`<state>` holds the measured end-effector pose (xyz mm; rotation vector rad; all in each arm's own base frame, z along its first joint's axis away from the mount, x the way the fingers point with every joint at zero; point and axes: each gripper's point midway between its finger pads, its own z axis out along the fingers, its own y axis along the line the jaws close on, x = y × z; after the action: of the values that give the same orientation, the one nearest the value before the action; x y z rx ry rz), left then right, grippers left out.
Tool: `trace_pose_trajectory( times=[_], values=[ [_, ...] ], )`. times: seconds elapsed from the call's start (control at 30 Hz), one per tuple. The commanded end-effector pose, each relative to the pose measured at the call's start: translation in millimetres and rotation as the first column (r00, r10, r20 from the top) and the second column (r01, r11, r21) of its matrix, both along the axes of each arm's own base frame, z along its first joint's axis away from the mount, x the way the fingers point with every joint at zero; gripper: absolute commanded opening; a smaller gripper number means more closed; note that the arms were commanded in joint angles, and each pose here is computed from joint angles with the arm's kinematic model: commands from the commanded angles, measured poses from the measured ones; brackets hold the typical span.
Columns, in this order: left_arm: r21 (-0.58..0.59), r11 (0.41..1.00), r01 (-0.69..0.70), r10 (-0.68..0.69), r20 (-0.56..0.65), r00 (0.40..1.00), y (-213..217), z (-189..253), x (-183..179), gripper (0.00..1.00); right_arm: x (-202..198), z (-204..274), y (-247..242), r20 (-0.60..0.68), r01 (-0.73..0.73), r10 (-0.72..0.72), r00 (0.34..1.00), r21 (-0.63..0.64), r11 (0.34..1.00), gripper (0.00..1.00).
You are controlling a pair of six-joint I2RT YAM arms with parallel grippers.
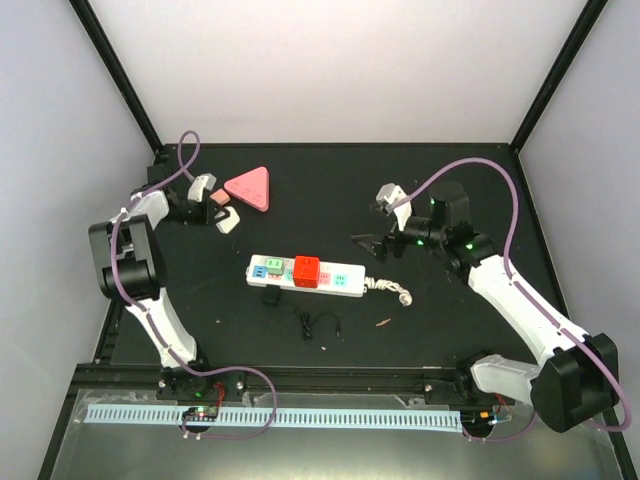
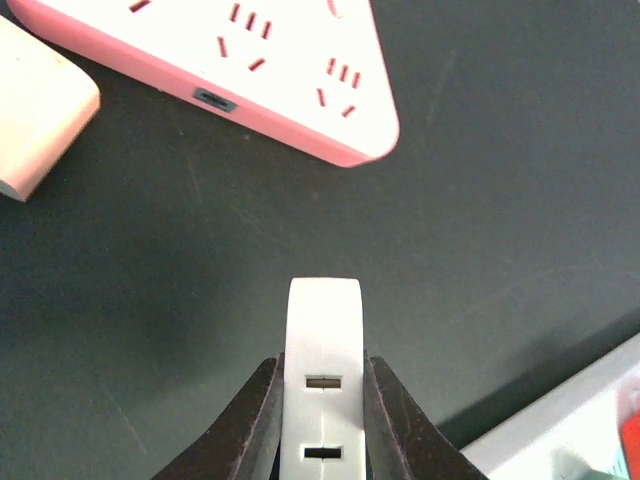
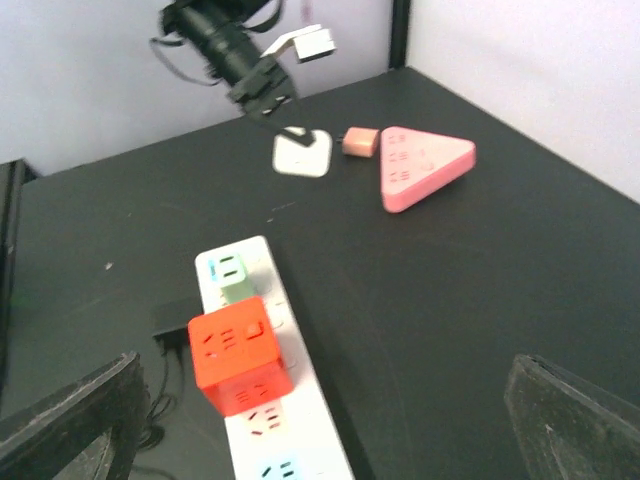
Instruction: Pull the plug off the socket
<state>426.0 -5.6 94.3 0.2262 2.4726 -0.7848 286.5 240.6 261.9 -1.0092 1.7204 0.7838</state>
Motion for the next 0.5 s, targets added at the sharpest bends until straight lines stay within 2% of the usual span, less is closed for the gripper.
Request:
trace_pose_trajectory(
  times=[0.0, 0.17, 0.27, 0.37, 0.47],
  values=[
    [-0.037, 0.999, 0.010, -0.011, -0.023, 1.000, 1.5, -5.5, 17.4, 0.02, -22.0, -10.2, 9.1, 0.015, -0.163, 0.163, 0.987, -0.013, 0.987, 1.00],
    [-0.063, 0.998, -0.013, 0.008, -0.076, 0.997, 4.4, -26.3, 27.4, 0.02, -28.2, -22.2, 11.0, -0.015, -0.196, 0.196, 0.981, -0.006, 0.981, 1.00],
    [-0.061, 0.998, -0.032, 0.026, -0.096, 0.995, 6.7, -36.2, 32.1, 0.09, -27.4, -29.4, 11.7, -0.026, -0.196, 0.195, 0.980, -0.008, 0.981, 1.00],
    [-0.033, 0.998, -0.048, 0.044, -0.109, 0.993, 11.9, -42.4, 34.6, 0.21, -27.3, -38.3, 11.5, -0.032, -0.199, 0.198, 0.980, -0.019, 0.980, 1.00],
    [-0.002, 0.998, -0.056, 0.056, -0.112, 0.992, 16.4, -42.9, 35.4, 0.39, -27.8, -45.8, 11.4, -0.025, -0.203, 0.203, 0.979, -0.029, 0.979, 1.00]
  ],
)
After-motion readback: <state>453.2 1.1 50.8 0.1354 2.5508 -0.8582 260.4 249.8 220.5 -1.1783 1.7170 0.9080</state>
